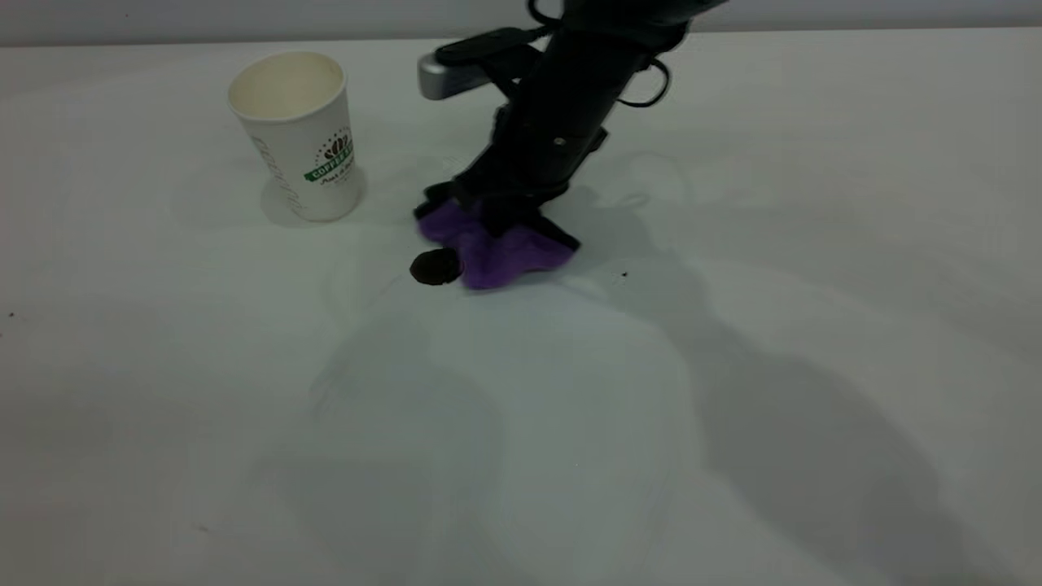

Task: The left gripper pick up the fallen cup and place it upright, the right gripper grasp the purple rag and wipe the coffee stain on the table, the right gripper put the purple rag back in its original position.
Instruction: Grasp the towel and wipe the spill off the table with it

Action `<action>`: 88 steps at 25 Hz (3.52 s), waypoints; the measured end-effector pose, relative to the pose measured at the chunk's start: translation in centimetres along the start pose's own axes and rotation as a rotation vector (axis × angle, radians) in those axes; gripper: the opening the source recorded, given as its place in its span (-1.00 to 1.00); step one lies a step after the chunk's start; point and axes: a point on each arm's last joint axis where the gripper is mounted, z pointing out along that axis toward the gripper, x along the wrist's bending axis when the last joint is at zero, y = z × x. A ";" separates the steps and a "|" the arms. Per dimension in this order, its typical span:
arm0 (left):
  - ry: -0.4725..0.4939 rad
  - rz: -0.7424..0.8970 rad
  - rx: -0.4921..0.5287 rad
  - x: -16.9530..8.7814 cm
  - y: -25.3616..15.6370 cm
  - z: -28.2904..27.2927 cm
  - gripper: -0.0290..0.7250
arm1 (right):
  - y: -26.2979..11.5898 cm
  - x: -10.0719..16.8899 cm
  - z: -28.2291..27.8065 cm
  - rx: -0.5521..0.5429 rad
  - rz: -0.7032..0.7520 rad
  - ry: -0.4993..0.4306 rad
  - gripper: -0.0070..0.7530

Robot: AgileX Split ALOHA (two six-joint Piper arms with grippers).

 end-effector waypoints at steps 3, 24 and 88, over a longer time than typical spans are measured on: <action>0.000 0.000 0.000 0.0 0.0 0.0 0.55 | 0.6 1.0 0.8 -0.003 -0.019 0.021 -0.84; 0.000 0.000 0.000 0.0 0.0 0.0 0.55 | -1.5 12.1 2.4 0.271 -0.226 0.183 -0.84; 0.000 0.000 0.000 0.0 0.0 0.0 0.55 | -6.3 -14.6 -5.7 0.480 0.350 -0.143 -0.81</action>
